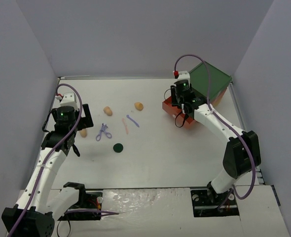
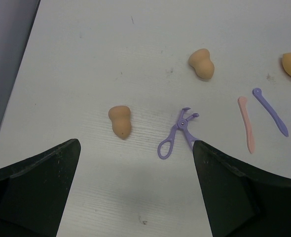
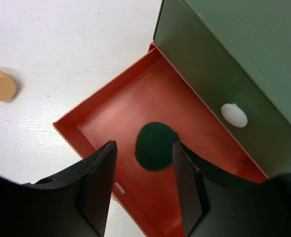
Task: Organize the makeup
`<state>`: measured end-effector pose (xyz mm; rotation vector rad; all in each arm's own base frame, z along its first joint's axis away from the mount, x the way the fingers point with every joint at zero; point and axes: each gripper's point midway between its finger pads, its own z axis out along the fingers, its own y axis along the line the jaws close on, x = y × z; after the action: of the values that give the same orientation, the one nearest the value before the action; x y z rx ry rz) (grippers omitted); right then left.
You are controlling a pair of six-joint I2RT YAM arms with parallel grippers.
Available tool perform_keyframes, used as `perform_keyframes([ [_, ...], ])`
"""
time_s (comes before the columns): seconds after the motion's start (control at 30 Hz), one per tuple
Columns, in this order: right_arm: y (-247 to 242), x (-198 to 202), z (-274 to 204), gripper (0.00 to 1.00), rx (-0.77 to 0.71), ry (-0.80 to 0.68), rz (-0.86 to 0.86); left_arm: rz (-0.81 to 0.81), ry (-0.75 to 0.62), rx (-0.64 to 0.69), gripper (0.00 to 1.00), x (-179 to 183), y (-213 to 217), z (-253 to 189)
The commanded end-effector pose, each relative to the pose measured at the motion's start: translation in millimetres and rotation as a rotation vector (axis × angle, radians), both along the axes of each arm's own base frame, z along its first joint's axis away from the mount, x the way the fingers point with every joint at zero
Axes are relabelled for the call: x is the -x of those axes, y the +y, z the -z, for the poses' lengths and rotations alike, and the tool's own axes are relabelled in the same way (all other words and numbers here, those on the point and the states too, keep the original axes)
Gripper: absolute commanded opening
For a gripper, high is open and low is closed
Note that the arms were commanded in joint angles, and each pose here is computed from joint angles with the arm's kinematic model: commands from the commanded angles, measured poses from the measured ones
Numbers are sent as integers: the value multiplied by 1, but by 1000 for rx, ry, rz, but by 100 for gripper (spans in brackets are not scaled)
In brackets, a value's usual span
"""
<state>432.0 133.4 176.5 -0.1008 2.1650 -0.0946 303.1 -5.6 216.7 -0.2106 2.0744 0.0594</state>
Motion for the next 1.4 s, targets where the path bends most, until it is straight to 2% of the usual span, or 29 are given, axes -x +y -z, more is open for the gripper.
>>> perform_keyframes([
  [0.0, 20, -11, -56, 52, -77, -126, -66, -10, -95, 10, 97, -12, 2, -33],
  [0.1, 32, -5, -61, 67, -101, -127, -121, -7, -95, 11, 97, -12, 1, -34],
  [0.17, 45, 2, -60, 73, -116, -119, -169, -7, -96, 11, 97, -12, 1, -34],
  [0.23, 64, 13, -57, 75, -130, -104, -242, -8, -98, 12, 97, -12, 1, -35],
  [0.37, 147, 59, -39, 81, -145, -51, -504, -13, -106, 13, 97, -11, 3, -37],
  [0.53, 229, 106, 5, 87, -193, 18, -733, -31, -124, 10, 97, -8, 7, -41],
  [0.67, 278, 138, 37, 87, -171, 57, -839, -59, -160, 0, 97, -3, 13, -48],
  [0.83, 309, 154, 67, 82, -171, 86, -872, -77, -173, -7, 97, -1, 17, -50],
  [1.07, 331, 170, 110, 79, -135, 119, -883, -73, -169, -5, 97, -2, 17, -49],
  [1.37, 330, 173, 148, 78, -81, 153, -872, -71, -169, -3, 97, -2, 16, -50],
])
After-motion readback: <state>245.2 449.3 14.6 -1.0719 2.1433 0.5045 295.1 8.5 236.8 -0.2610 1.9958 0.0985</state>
